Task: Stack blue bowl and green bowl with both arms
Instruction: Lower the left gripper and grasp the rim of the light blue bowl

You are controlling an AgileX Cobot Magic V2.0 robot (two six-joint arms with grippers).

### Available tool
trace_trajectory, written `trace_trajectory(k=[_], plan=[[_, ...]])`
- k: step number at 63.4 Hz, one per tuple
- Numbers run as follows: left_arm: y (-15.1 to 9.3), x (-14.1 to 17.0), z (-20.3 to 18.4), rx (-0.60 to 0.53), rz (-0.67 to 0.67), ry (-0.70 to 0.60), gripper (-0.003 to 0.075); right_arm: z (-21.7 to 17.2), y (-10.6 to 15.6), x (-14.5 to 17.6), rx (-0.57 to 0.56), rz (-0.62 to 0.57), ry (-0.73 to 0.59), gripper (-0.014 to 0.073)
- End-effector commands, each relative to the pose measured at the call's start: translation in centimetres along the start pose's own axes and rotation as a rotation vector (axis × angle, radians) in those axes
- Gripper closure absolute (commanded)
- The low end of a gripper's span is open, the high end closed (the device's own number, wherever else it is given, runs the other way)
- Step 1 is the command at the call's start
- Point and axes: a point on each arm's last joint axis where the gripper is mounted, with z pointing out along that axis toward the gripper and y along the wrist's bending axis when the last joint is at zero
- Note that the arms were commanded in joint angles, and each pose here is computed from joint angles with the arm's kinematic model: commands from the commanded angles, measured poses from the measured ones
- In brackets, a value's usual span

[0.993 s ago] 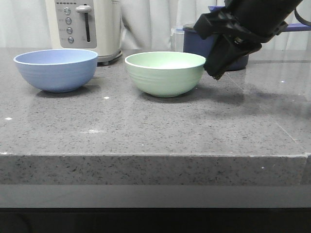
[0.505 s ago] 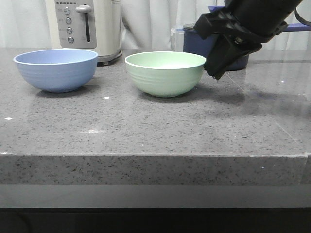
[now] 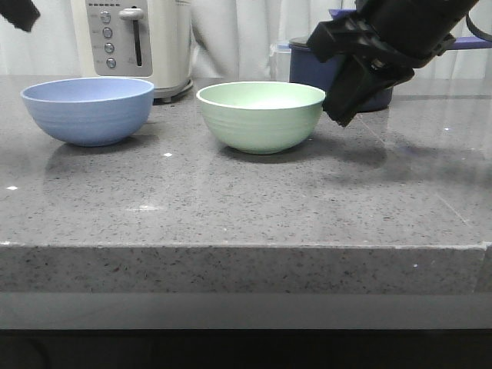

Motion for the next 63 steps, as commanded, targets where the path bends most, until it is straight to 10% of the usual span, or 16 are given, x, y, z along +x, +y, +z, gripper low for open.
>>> trace_trajectory(k=[1,36,63], plan=[[0.9,-2.1,-0.5,-0.014,-0.039,-0.075,0.0248,-1.7,0.0,-1.4,0.018,-0.006,-0.101,0.0659],[1.9,-4.0,7.2,-0.002,-0.087,0.000,0.0251,-1.7,0.0,-1.4,0.018,-0.006,-0.101,0.0659],[1.9,-4.0,7.9,0.009,-0.099,0.004,0.0622,-1.7,0.0,-1.4,0.018,-0.006,-0.101,0.0659]])
